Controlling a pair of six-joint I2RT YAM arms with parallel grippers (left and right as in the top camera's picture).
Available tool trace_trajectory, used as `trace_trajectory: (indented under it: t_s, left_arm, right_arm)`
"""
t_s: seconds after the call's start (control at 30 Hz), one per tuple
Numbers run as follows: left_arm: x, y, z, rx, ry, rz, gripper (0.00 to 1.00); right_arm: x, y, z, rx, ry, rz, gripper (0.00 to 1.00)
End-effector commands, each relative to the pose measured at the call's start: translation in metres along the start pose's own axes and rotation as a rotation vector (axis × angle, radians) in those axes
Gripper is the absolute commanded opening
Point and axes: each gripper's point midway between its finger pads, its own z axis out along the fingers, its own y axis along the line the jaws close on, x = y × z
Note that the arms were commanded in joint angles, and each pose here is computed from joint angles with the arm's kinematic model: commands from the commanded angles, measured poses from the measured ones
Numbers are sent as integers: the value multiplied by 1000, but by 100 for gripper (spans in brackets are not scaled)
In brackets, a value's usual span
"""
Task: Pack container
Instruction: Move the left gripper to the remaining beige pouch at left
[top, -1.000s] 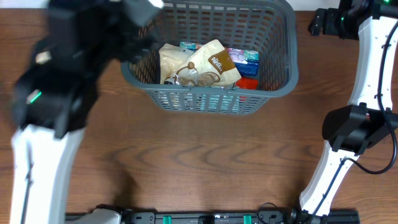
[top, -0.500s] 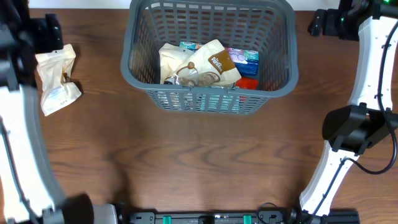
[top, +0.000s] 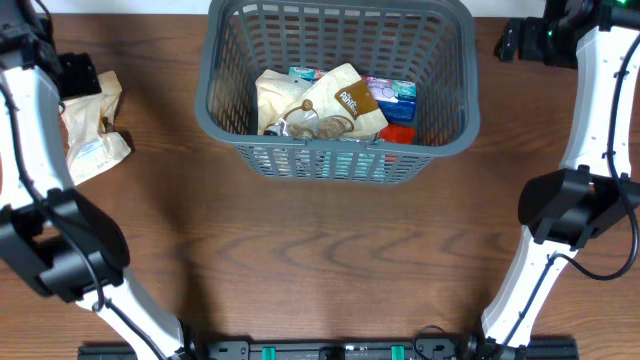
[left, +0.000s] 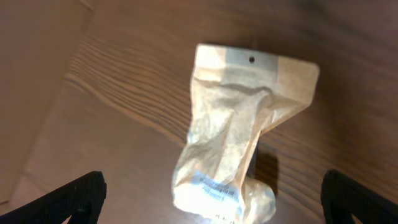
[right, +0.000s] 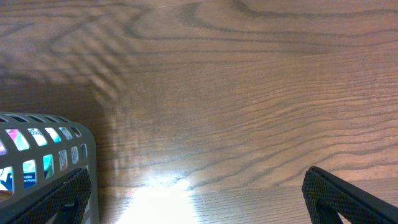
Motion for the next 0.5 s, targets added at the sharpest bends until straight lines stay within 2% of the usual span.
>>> trace_trajectory:
  t_s: [0.0, 0.27, 0.47]
  left_arm:
    - [17, -3, 36, -11, 78, 0, 99]
    - [42, -16, 91, 19, 173, 54, 99]
    - [58, -19, 118, 81, 221, 30, 99]
  right_arm:
    - [2, 4, 0, -10, 7, 10, 99]
    - [5, 4, 0, -11, 18, 10, 99]
    - [5, 4, 0, -11, 20, 10, 99]
